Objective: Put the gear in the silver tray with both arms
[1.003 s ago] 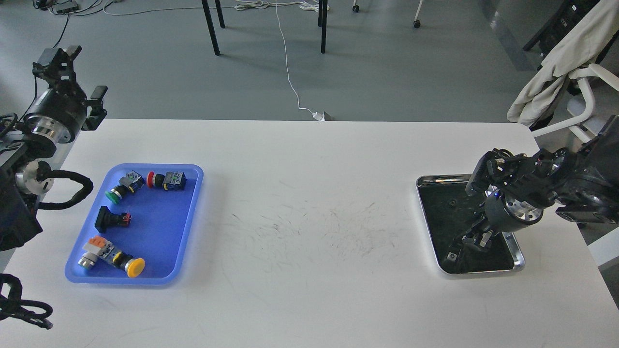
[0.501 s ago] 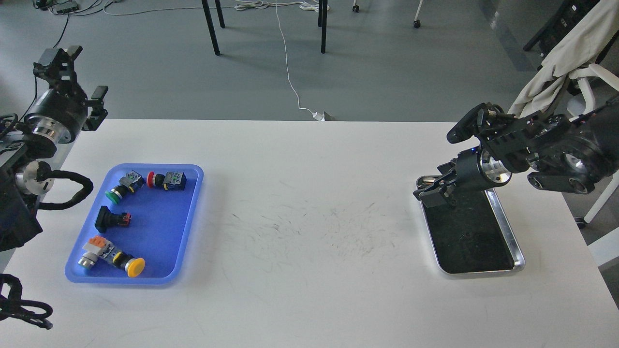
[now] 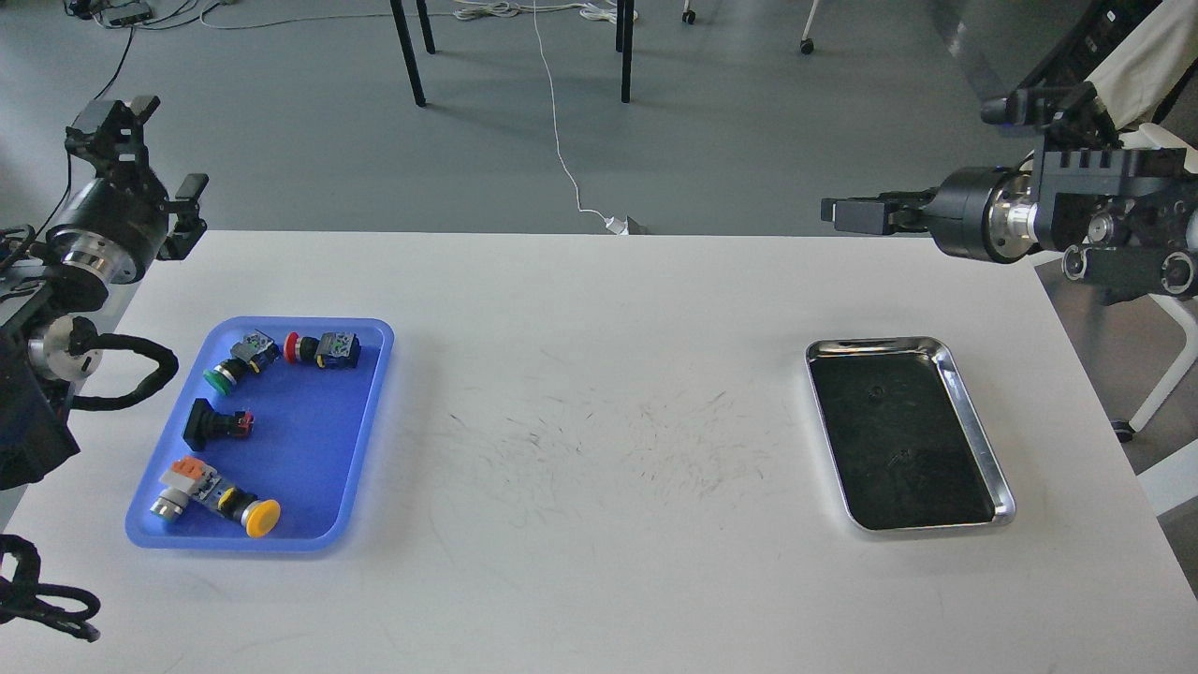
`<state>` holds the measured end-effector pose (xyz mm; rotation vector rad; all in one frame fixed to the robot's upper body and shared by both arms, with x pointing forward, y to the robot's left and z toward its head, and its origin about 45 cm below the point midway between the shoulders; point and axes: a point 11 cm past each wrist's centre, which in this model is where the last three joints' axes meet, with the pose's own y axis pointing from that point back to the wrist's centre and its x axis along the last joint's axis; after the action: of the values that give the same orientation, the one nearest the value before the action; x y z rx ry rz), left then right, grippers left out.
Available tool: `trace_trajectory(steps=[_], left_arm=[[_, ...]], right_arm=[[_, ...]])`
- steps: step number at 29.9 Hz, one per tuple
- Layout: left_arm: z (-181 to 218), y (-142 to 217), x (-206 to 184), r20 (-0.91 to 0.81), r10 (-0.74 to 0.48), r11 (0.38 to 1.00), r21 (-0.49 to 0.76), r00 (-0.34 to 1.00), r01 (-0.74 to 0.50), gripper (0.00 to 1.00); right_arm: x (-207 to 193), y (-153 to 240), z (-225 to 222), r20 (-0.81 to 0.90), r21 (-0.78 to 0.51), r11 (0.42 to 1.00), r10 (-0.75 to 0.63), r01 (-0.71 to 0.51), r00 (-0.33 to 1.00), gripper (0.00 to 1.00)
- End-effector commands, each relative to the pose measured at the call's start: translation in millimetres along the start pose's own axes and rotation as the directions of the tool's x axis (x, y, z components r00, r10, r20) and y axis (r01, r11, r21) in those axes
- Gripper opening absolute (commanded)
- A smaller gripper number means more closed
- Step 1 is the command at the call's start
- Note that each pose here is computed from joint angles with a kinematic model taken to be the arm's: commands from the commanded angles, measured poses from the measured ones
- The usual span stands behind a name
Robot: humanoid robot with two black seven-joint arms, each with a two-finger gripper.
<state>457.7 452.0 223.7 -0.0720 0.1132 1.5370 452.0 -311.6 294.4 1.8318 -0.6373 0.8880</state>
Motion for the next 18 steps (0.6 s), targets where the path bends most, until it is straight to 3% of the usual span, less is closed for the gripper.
trace_trajectory(steps=[1, 7, 11, 18], left_arm=[[0.8, -1.6, -2.9, -0.002, -0.007, 1.000, -0.002, 1.000, 0.007, 0.99], [-3.4, -0.6, -0.9, 0.000, -0.003, 0.999, 0.034, 1.000, 0.003, 0.99], [-15.7, -0.2, -2.1, -0.003, -0.003, 0.990, 0.143, 1.000, 0.004, 0.99], [-13.6, -2.2, -2.9, -0.035, 0.005, 0.989, 0.150, 0.999, 0.000, 0.99]], right_arm=[[13.1, 14.8, 15.9, 0.153, 0.000, 0.991, 0.133, -0.135, 0.979, 0.96], [21.0, 25.8, 33.0, 0.308, -0.010, 0.958, 0.275, -0.286, 0.911, 0.98], [23.0, 26.2, 48.2, 0.370, -0.049, 0.920, 0.378, -0.388, 0.849, 0.98], [14.6, 35.9, 74.2, 0.633, -0.167, 0.830, 0.504, -0.532, 0.588, 0.98]])
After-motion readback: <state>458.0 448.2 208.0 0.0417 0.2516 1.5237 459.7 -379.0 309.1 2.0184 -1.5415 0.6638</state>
